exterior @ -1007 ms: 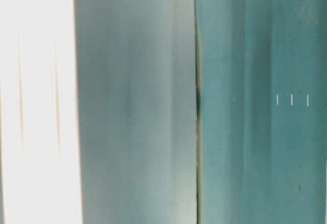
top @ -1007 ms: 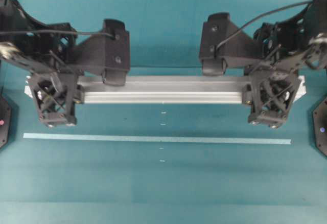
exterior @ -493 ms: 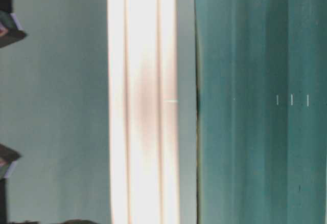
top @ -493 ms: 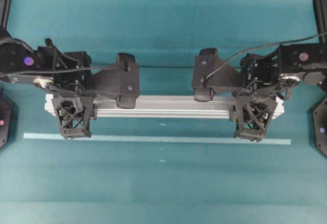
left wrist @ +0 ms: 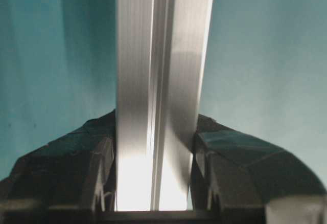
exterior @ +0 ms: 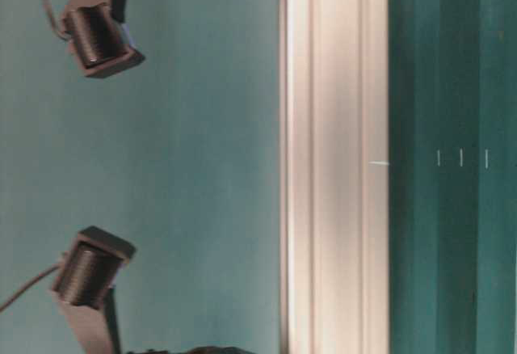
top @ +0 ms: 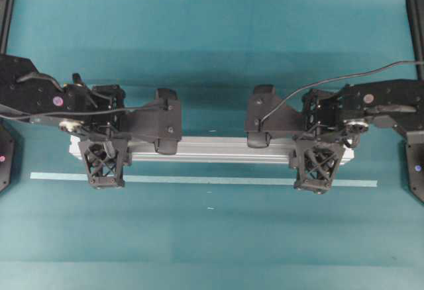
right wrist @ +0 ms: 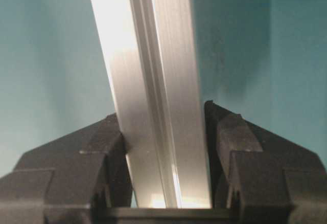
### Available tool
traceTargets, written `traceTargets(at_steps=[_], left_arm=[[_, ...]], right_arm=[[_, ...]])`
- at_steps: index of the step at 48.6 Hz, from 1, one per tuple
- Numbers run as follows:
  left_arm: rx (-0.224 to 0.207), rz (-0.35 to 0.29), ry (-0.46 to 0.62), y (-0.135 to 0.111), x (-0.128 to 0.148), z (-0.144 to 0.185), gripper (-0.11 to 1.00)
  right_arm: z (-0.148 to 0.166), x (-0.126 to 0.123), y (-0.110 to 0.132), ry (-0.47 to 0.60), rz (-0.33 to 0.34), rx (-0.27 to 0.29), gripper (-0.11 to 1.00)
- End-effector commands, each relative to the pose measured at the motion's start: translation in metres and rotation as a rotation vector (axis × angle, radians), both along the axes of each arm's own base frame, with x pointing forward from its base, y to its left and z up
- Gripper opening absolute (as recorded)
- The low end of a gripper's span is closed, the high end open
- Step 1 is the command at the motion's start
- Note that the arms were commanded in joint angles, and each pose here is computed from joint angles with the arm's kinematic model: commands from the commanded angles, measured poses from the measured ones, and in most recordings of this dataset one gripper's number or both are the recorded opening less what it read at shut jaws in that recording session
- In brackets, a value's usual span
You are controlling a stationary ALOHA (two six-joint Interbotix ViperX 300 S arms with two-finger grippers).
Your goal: Lift the metal rail with both hands and move it towards you.
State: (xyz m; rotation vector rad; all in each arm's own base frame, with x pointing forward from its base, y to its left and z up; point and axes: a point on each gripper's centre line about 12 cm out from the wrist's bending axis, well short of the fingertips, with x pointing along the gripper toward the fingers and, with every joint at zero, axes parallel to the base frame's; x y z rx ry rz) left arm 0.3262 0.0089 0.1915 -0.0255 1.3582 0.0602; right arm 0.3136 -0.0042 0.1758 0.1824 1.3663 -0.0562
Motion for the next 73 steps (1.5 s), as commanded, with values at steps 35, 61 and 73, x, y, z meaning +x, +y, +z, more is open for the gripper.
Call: traceTargets(at_steps=[35, 61, 73], left_arm=[[-0.02, 0.072, -0.054, 0.0, 0.005, -0.045, 0.28], [-0.027, 0.071, -0.074, -0.006, 0.009, -0.062, 0.28], [-0.029, 0.075, -0.076, -0.006, 0.009, -0.064, 0.28]], right_arm=[[-0.049, 0.003, 0.004, -0.044, -0.016, -0.008, 0.41], [-0.069, 0.005, 0.01, -0.034, -0.004, -0.009, 0.41], [-0.074, 0.002, 0.01, -0.037, -0.008, -0.01, 0.41]])
